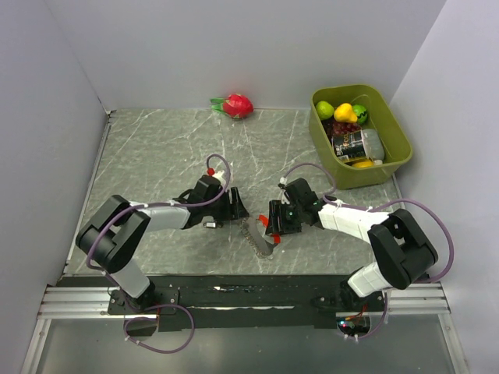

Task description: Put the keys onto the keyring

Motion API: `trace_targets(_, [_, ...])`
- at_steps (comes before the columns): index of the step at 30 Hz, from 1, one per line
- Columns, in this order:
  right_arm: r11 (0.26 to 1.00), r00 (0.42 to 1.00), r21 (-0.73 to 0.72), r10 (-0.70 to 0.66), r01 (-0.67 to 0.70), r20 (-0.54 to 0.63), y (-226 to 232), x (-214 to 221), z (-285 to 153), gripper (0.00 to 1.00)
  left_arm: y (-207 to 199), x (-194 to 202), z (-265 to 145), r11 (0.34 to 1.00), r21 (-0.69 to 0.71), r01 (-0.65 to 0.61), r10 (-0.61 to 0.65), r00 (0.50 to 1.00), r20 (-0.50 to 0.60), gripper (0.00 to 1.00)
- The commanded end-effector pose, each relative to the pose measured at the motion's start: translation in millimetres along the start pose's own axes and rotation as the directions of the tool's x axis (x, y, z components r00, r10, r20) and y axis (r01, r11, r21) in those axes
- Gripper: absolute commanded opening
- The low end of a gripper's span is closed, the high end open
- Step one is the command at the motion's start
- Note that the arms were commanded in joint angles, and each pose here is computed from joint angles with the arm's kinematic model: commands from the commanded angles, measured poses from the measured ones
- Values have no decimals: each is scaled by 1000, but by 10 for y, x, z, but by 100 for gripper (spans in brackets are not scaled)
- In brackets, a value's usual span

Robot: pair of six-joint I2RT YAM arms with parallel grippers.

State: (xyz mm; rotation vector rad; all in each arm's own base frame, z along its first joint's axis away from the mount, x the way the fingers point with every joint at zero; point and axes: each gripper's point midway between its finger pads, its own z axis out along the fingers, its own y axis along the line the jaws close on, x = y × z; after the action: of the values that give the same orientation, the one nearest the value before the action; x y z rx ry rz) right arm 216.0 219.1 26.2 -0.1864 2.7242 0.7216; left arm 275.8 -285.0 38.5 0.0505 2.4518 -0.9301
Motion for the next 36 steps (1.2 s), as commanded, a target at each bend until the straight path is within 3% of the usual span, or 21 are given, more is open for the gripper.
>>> trace_targets(1, [1000, 999, -10, -8, 8, 32, 63, -139, -45, 64, 27, 38, 46, 1000, -6, 9, -9, 1000, -27, 68])
trace_targets(8, [999, 991, 4, -46, 46, 124, 107, -350, -205, 65, -126, -276, -127, 999, -13, -53, 54, 996, 76, 72])
trace_targets(18, [994, 927, -3, -104, 112, 361, 210, -667, -727, 70, -459, -666, -857, 992, 53, -115, 91, 936, 339, 78])
trace_targets(28, [992, 888, -33, -94, 122, 449, 194, -594, -897, 72, -504, -592, -1192, 990, 91, -109, 66, 920, 386, 78])
trace_targets(32, [990, 807, 106, -141, 98, 574, -47, -828, -1205, 91, -571, -664, -1412, 986, 90, -143, 90, 894, 439, 79])
trace_targets(33, [984, 756, 167, -154, 59, 636, -162, -924, -1384, 99, -578, -671, -1446, 984, 89, -152, 96, 889, 448, 79])
trace_targets(36, [973, 647, 231, -196, 32, 737, -293, -1084, -1738, 100, -644, -710, -1585, 975, 107, -196, 118, 860, 497, 81])
